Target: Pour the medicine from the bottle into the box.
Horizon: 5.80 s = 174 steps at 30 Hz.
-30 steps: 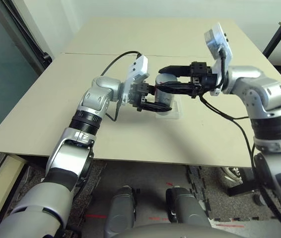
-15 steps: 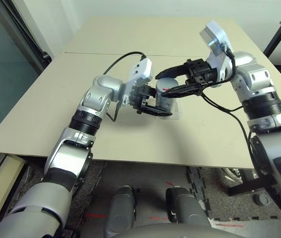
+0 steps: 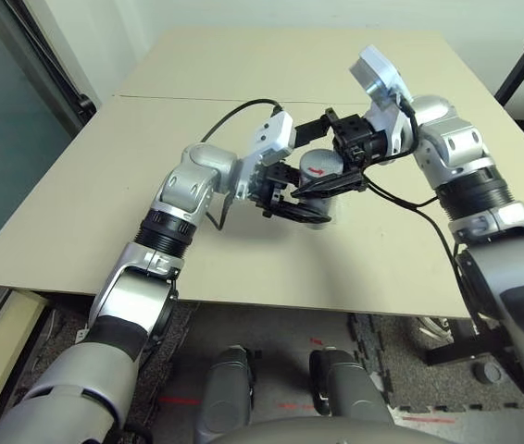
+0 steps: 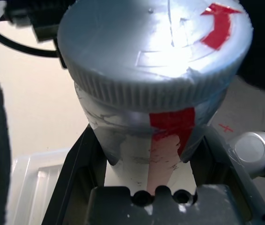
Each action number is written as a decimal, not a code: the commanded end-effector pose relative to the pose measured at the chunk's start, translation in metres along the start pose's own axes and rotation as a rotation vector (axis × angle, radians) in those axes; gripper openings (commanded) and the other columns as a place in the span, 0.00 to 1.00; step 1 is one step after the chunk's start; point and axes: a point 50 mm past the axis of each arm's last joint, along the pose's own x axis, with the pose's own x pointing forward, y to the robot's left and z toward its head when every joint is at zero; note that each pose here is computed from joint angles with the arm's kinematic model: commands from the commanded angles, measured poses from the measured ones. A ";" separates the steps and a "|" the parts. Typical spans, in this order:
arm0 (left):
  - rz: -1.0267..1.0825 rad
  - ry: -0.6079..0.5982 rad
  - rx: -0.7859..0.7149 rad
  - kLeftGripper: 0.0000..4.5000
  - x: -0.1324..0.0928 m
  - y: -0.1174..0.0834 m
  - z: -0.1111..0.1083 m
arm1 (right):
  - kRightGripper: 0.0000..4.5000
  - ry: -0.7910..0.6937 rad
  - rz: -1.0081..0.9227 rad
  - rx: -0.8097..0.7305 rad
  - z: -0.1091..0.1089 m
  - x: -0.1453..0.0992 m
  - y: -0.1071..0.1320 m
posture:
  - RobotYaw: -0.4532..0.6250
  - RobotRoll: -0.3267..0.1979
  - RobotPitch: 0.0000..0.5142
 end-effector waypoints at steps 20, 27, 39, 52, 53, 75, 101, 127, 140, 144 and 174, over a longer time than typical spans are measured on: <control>0.198 -0.002 -0.015 0.60 -0.029 0.009 -0.009 | 1.00 -0.005 -0.447 0.111 0.007 -0.025 0.023 | 0.41 0.62 0.13; 0.227 -0.004 -0.028 0.60 -0.029 0.015 -0.013 | 1.00 -0.006 -0.456 0.098 0.004 0.003 0.028 | 0.40 0.62 0.13; 0.211 -0.013 -0.025 0.60 -0.021 0.016 -0.013 | 1.00 0.052 -0.531 0.032 -0.005 0.016 0.008 | 0.40 0.62 0.14; 0.203 -0.019 -0.027 0.60 -0.019 0.014 -0.014 | 1.00 0.071 -0.572 0.041 -0.010 0.011 0.003 | 0.41 0.62 0.15; 0.202 -0.018 -0.028 0.60 -0.019 0.014 -0.014 | 1.00 0.069 -0.573 0.044 -0.010 0.010 0.004 | 0.40 0.62 0.16; 0.226 -0.006 -0.050 0.60 -0.029 0.011 -0.020 | 1.00 0.067 -0.724 0.110 -0.006 -0.038 0.022 | 0.39 0.62 0.15; 0.271 -0.003 -0.050 0.60 -0.038 0.017 -0.020 | 1.00 0.048 -0.639 0.147 0.004 -0.032 0.041 | 0.38 0.62 0.13; 0.223 -0.003 -0.035 0.60 -0.024 0.018 -0.018 | 1.00 0.078 -0.587 0.088 -0.003 0.013 0.009 | 0.39 0.62 0.12; 0.218 -0.003 -0.033 0.60 -0.023 0.017 -0.019 | 1.00 0.086 -0.635 0.105 -0.007 0.002 0.009 | 0.39 0.62 0.13; 0.223 -0.002 -0.036 0.60 -0.024 0.017 -0.020 | 1.00 0.086 -0.669 0.114 -0.005 -0.009 0.012 | 0.38 0.62 0.13; 0.266 0.013 -0.055 0.60 -0.038 0.015 -0.027 | 1.00 0.047 -0.694 0.225 -0.001 -0.042 0.049 | 0.38 0.62 0.10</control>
